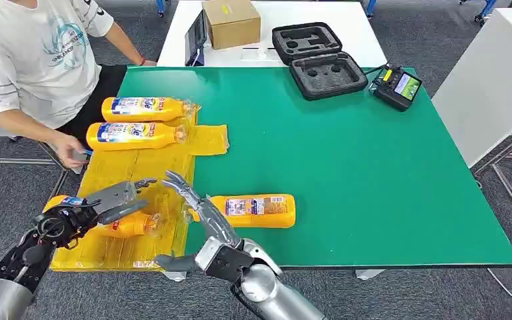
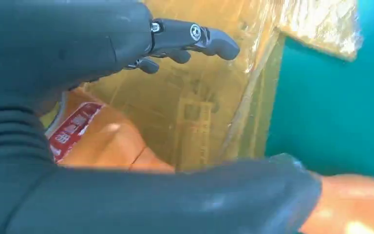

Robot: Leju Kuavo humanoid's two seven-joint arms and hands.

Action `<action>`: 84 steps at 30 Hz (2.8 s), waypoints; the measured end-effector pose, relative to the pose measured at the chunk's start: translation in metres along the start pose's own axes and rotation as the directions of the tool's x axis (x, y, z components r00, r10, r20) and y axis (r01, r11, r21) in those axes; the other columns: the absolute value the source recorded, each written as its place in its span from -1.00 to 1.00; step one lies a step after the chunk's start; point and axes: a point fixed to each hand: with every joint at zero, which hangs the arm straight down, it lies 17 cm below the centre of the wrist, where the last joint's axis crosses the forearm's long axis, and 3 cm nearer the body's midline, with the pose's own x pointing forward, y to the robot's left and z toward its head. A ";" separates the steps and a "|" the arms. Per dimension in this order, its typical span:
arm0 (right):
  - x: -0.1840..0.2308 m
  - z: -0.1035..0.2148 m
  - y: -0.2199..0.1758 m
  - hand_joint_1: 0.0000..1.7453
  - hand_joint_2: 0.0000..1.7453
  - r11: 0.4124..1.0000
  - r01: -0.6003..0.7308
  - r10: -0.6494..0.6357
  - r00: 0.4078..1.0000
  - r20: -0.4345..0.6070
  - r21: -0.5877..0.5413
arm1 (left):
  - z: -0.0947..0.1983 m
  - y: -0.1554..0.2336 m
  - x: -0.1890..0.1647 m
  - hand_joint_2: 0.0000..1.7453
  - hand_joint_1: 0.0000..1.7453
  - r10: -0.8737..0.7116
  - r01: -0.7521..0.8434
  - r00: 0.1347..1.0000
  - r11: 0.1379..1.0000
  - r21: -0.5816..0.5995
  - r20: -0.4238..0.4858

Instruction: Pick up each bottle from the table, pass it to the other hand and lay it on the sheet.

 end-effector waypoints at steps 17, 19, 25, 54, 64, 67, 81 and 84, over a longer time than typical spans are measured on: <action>-0.008 0.005 0.012 -1.00 1.00 0.999 -0.023 0.024 0.999 -0.025 0.042 | 0.035 0.114 0.102 1.00 -1.00 -0.678 0.431 0.734 0.404 0.807 -0.052; -0.008 0.005 0.014 -1.00 1.00 0.998 -0.029 0.031 0.999 -0.022 0.050 | 0.049 0.108 0.123 1.00 -1.00 -0.753 0.435 0.654 0.295 0.851 -0.073; -0.013 0.006 0.020 -1.00 1.00 0.985 -0.125 0.128 0.992 -0.017 0.121 | 0.092 0.108 0.169 1.00 -1.00 -0.787 0.347 0.607 0.133 0.928 -0.114; -0.144 0.045 -0.090 -1.00 1.00 0.597 -0.634 0.791 0.568 -0.227 0.492 | 0.193 0.087 0.096 1.00 -1.00 -0.416 0.005 0.905 0.225 0.974 0.091; -0.163 0.058 -0.096 -1.00 1.00 0.586 -0.606 0.800 0.538 -0.265 0.538 | 0.203 0.082 0.084 1.00 -1.00 -0.386 0.011 0.919 0.229 0.973 0.080; -0.174 0.066 -0.099 -1.00 1.00 0.586 -0.589 0.803 0.518 -0.297 0.557 | 0.204 0.080 0.083 1.00 -1.00 -0.380 0.011 0.921 0.234 0.972 0.082; -0.188 0.070 -0.107 -1.00 1.00 0.577 -0.574 0.812 0.481 -0.331 0.581 | 0.209 0.077 0.077 1.00 -1.00 -0.363 0.015 0.929 0.224 0.974 0.069; -0.193 0.072 -0.115 -1.00 1.00 0.578 -0.571 0.814 0.453 -0.363 0.583 | 0.209 0.077 0.076 1.00 -1.00 -0.362 0.018 0.930 0.225 0.974 0.067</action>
